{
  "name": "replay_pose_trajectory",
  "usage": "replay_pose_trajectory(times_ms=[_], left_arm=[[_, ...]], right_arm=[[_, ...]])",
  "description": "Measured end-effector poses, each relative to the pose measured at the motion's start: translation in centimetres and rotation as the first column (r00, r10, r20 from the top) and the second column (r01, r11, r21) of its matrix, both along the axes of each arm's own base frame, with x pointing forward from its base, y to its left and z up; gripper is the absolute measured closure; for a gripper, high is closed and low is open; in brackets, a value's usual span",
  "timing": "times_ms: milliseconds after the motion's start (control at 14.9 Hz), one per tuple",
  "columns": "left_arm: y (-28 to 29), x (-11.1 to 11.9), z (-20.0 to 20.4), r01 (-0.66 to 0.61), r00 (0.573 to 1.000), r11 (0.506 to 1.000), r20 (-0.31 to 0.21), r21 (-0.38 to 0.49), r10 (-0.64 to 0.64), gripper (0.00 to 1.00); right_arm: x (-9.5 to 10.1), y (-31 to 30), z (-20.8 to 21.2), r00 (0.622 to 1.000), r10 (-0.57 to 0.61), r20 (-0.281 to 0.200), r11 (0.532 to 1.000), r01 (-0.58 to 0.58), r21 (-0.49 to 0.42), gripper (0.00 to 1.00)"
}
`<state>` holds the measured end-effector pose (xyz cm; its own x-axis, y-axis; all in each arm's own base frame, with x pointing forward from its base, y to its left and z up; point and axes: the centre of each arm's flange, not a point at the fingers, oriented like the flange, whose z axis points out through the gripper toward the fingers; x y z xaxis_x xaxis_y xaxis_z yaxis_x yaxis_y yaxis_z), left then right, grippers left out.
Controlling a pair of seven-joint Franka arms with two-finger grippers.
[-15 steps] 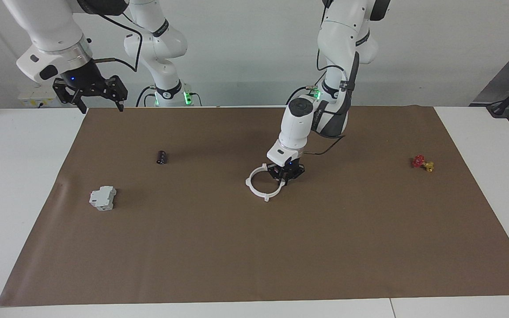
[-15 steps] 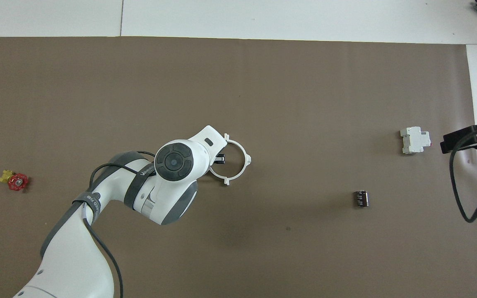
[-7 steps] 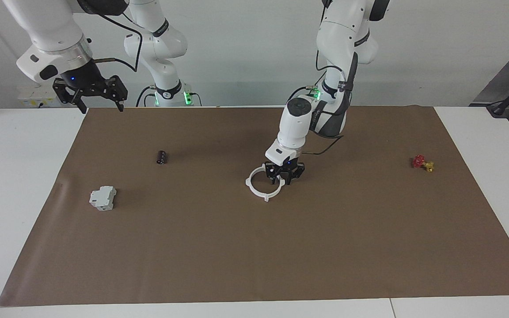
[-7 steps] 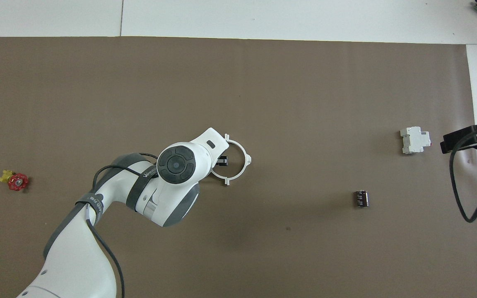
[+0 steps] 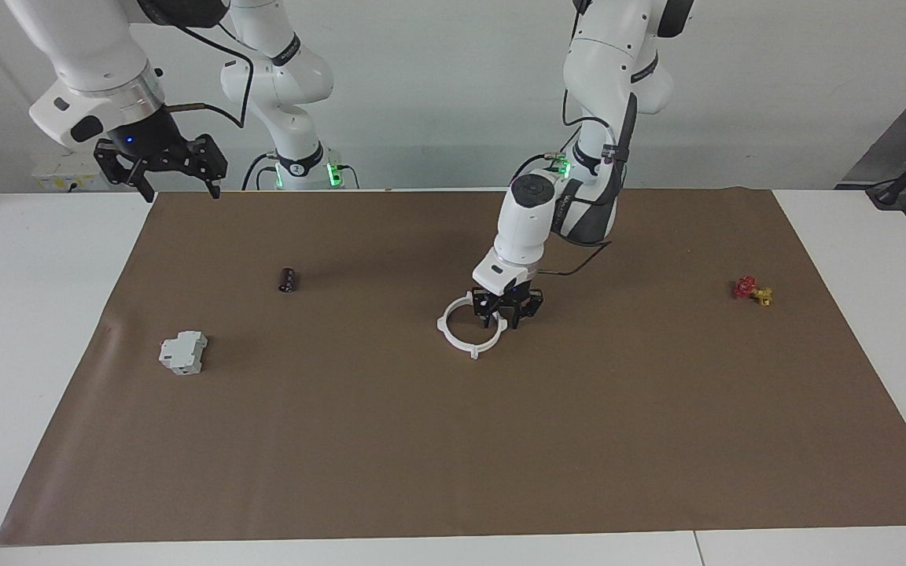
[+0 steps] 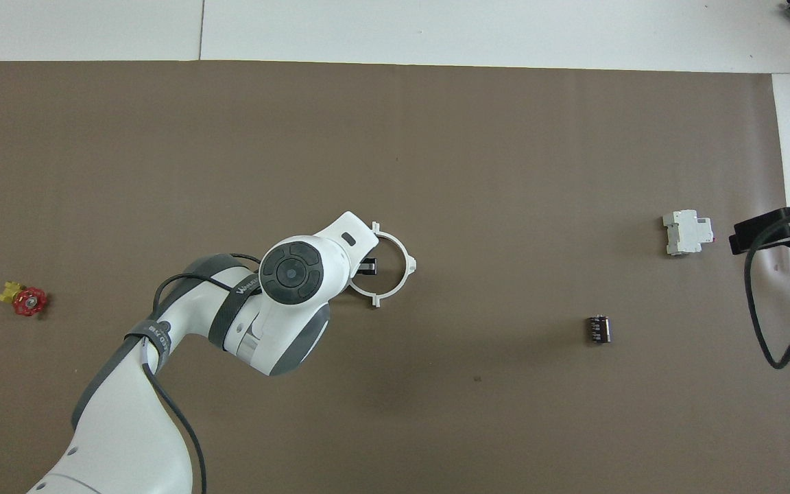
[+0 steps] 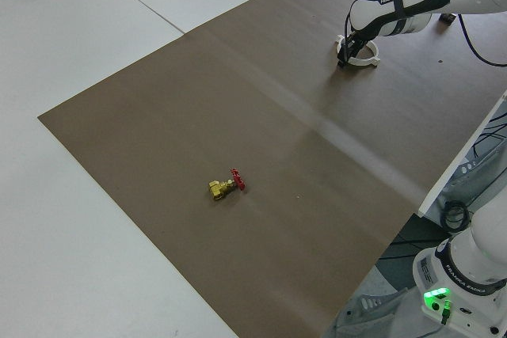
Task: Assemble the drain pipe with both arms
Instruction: 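Press the held half against the placed half to close the ring, then open the left gripper and withdraw it to the table edge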
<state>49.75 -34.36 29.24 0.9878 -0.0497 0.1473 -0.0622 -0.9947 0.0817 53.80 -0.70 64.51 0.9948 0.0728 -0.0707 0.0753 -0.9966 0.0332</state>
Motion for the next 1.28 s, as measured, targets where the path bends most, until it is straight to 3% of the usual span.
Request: replay_pose_trajectory(times_ms=[336, 537, 604, 1007, 1276], left_arm=[[0.4, 1.0, 1.0, -0.117, 0.993, 0.993, -0.026, 0.007, 0.117, 0.31], [0.2, 1.7, 3.0, -0.148, 0.988, 0.989, -0.038, 0.016, 0.148, 0.02], [0.5, 2.0, 3.8, -0.158, 0.987, 0.987, -0.037, 0.015, 0.159, 0.00], [5.6, 3.0, 11.3, -0.239, 0.970, 0.971, -0.037, 0.023, 0.240, 0.00], [10.3, 4.0, 13.9, -0.255, 0.965, 0.966, -0.046, 0.044, 0.256, 0.00]], right_arm=[[0.0, 0.0, 0.0, 1.000, 0.000, 0.000, 1.000, 0.000, 0.000, 0.00], [0.0, 0.0, 0.0, 1.000, 0.000, 0.000, 1.000, 0.000, 0.000, 0.00], [0.0, 0.0, 0.0, 1.000, 0.000, 0.000, 1.000, 0.000, 0.000, 0.00], [0.0, 0.0, 0.0, 1.000, 0.000, 0.000, 1.000, 0.000, 0.000, 0.00], [0.0, 0.0, 0.0, 1.000, 0.000, 0.000, 1.000, 0.000, 0.000, 0.00]])
